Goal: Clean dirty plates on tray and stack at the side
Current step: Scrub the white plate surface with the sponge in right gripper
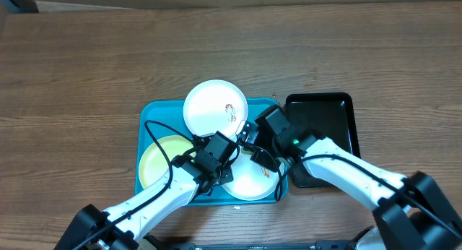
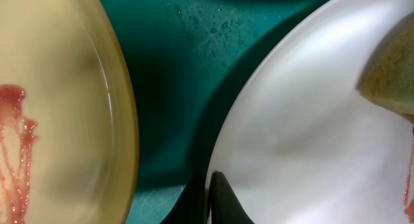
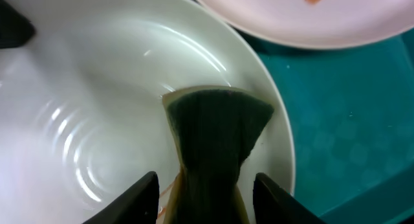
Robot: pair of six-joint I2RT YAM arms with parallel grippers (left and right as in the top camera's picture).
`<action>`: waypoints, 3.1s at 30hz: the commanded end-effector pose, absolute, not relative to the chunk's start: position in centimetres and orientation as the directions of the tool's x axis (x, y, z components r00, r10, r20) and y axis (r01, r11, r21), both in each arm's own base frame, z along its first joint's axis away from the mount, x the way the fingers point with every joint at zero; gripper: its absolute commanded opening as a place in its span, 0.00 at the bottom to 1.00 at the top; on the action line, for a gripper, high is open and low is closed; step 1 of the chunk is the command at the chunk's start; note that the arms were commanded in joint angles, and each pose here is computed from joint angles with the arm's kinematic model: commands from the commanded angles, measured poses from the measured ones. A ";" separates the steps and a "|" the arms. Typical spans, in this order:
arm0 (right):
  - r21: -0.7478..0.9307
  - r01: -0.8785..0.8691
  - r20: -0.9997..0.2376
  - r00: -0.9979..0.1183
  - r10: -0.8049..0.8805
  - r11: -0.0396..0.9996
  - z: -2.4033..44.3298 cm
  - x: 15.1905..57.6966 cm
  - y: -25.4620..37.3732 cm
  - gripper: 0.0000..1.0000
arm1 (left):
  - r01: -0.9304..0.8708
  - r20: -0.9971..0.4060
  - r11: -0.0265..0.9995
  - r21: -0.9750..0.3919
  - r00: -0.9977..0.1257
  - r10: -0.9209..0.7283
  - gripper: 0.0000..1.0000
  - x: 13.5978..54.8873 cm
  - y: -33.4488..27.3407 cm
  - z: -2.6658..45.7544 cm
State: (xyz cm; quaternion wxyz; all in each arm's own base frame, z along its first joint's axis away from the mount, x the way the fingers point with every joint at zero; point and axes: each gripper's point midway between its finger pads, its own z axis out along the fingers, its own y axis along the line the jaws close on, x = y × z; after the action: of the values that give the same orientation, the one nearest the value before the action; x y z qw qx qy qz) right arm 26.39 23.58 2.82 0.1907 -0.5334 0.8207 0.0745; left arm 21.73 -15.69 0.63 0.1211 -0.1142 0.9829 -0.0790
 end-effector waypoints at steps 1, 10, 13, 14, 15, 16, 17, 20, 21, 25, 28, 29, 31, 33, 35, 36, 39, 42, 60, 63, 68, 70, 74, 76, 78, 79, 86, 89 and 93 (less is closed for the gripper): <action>-0.086 -0.894 -0.351 -0.386 -0.853 0.440 0.9 26.6 23.3 0.43 | -0.206 -0.191 0.967 -0.150 -0.953 -0.233 0.04 20.8 -15.2 -0.4; -0.104 -0.856 -0.312 -0.456 -0.834 0.507 0.1 26.9 22.3 0.14 | -0.207 -0.191 0.967 -0.150 -0.953 -0.234 0.04 20.8 -15.2 -0.4; -0.093 -0.858 -0.299 -0.459 -0.836 0.504 0.1 26.6 22.1 0.13 | -0.207 -0.191 0.967 -0.150 -0.953 -0.234 0.04 20.8 -15.2 -0.4; -0.093 -0.858 -0.298 -0.459 -0.837 0.504 0.1 26.6 22.1 0.14 | -0.207 -0.191 0.967 -0.150 -0.953 -0.234 0.04 20.8 -15.2 -0.4; -0.093 -0.858 -0.299 -0.459 -0.836 0.504 0.3 26.7 22.2 0.18 | -0.207 -0.191 0.967 -0.150 -0.953 -0.234 0.04 20.8 -15.2 -0.4; -0.092 -0.856 -0.302 -0.463 -0.834 0.508 0.6 26.8 22.3 0.23 | -0.207 -0.192 0.967 -0.150 -0.953 -0.233 0.04 20.8 -15.2 -0.4; -0.091 -0.852 -0.307 -0.469 -0.828 0.516 0.9 26.9 22.4 0.26 | -0.207 -0.192 0.967 -0.150 -0.953 -0.233 0.04 20.8 -15.2 -0.4; -0.085 -0.836 -0.338 -0.488 -0.804 0.543 2.5 27.5 23.0 0.28 | -0.207 -0.191 0.967 -0.150 -0.953 -0.233 0.04 20.8 -15.2 -0.4; -0.085 -0.832 -0.351 -0.491 -0.798 0.549 3.0 27.7 23.2 0.29 | -0.207 -0.192 0.967 -0.150 -0.953 -0.233 0.04 20.8 -15.2 -0.4; -0.087 -0.822 -0.374 -0.496 -0.784 0.563 3.8 28.2 23.6 0.45 | -0.207 -0.191 0.967 -0.150 -0.953 -0.233 0.04 20.8 -15.2 -0.4; -0.083 -0.823 -0.360 -0.501 -0.787 0.562 3.5 27.9 23.4 0.44 | -0.207 -0.191 0.967 -0.149 -0.953 -0.233 0.04 20.8 -15.2 -0.4; -0.081 -0.824 -0.355 -0.502 -0.788 0.561 3.4 27.9 23.3 0.38 | -0.207 -0.191 0.967 -0.149 -0.953 -0.233 0.04 20.8 -15.2 -0.4; -0.078 -0.824 -0.344 -0.506 -0.791 0.561 3.1 27.7 23.2 0.18 | -0.207 -0.191 0.967 -0.150 -0.953 -0.233 0.04 20.8 -15.2 -0.4; -0.073 -0.825 -0.328 -0.510 -0.795 0.560 2.6 27.6 23.1 0.10 | -0.207 -0.191 0.967 -0.150 -0.953 -0.233 0.04 20.8 -15.2 -0.4; -0.068 -0.826 -0.314 -0.514 -0.798 0.559 2.3 27.4 22.9 0.10 | -0.207 -0.191 0.967 -0.150 -0.953 -0.233 0.04 20.8 -15.2 -0.4; -0.066 -0.827 -0.307 -0.516 -0.800 0.559 2.0 27.3 22.9 0.10 | -0.207 -0.191 0.967 -0.150 -0.953 -0.233 0.04 20.8 -15.2 -0.4; -0.065 -0.827 -0.304 -0.517 -0.800 0.559 1.5 27.4 22.9 0.10 | -0.207 -0.191 0.967 -0.149 -0.953 -0.233 0.04 20.8 -15.2 -0.4; -0.069 -0.826 -0.313 -0.514 -0.798 0.559 1.3 27.7 23.2 0.08 | -0.207 -0.191 0.967 -0.150 -0.953 -0.233 0.04 20.8 -15.2 -0.4; 0.083 -0.841 -0.233 -0.539 -0.810 0.535 -0.5 23.6 22.5 0.04 | -0.207 -0.191 0.967 -0.150 -0.953 -0.234 0.04 20.8 -15.2 -0.4; 0.105 -0.840 -0.218 -0.542 -0.811 0.533 -1.1 22.7 22.2 0.04 | -0.207 -0.191 0.967 -0.150 -0.953 -0.234 0.04 20.8 -15.2 -0.4; 0.146 -0.796 -0.205 -0.605 -0.770 0.587 -1.3 22.1 22.3 0.04 | -0.207 -0.191 0.967 -0.150 -0.953 -0.234 0.04 20.8 -15.2 -0.4; 0.153 -0.775 -0.199 -0.631 -0.749 0.613 -1.3 22.1 22.2 0.04 | -0.207 -0.191 0.967 -0.150 -0.953 -0.234 0.04 20.8 -15.2 -0.4; 0.171 -0.735 -0.190 -0.678 -0.710 0.655 -1.2 22.1 22.3 0.04 | -0.207 -0.191 0.967 -0.150 -0.953 -0.234 0.04 20.8 -15.2 -0.4; 0.182 -0.698 -0.180 -0.716 -0.674 0.693 -1.2 22.1 22.3 0.04 | -0.207 -0.191 0.967 -0.150 -0.953 -0.234 0.04 20.8 -15.2 -0.4; 0.193 -0.650 -0.169 -0.760 -0.628 0.735 -1.2 22.1 22.3 0.04 | -0.207 -0.192 0.967 -0.150 -0.953 -0.233 0.04 20.8 -15.2 -0.4; 0.196 -0.642 -0.167 -0.767 -0.620 0.741 -1.2 22.0 22.4 0.04 | -0.207 -0.191 0.967 -0.150 -0.953 -0.234 0.04 20.8 -15.2 -0.4; 0.265 -0.625 -0.161 -0.779 -0.606 0.734 -1.0 21.3 23.2 0.04 | -0.207 -0.191 0.967 -0.150 -0.953 -0.234 0.04 20.8 -15.2 -0.4; 0.265 -0.627 -0.169 -0.778 -0.605 0.732 -0.9 21.4 23.3 0.04 | -0.207 -0.192 0.967 -0.150 -0.953 -0.233 0.04 20.8 -15.2 -0.4; 0.269 -0.611 -0.177 -0.791 -0.585 0.745 -0.4 22.0 23.7 0.04 | -0.207 -0.192 0.967 -0.150 -0.953 -0.233 0.04 20.8 -15.2 -0.4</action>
State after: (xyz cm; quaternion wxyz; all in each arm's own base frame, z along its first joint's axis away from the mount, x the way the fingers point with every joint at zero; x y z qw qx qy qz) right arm 24.17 23.66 0.74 0.0871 -0.3318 0.9294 0.1365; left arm 21.71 -15.76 0.61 0.1199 -0.1137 0.9830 -0.0804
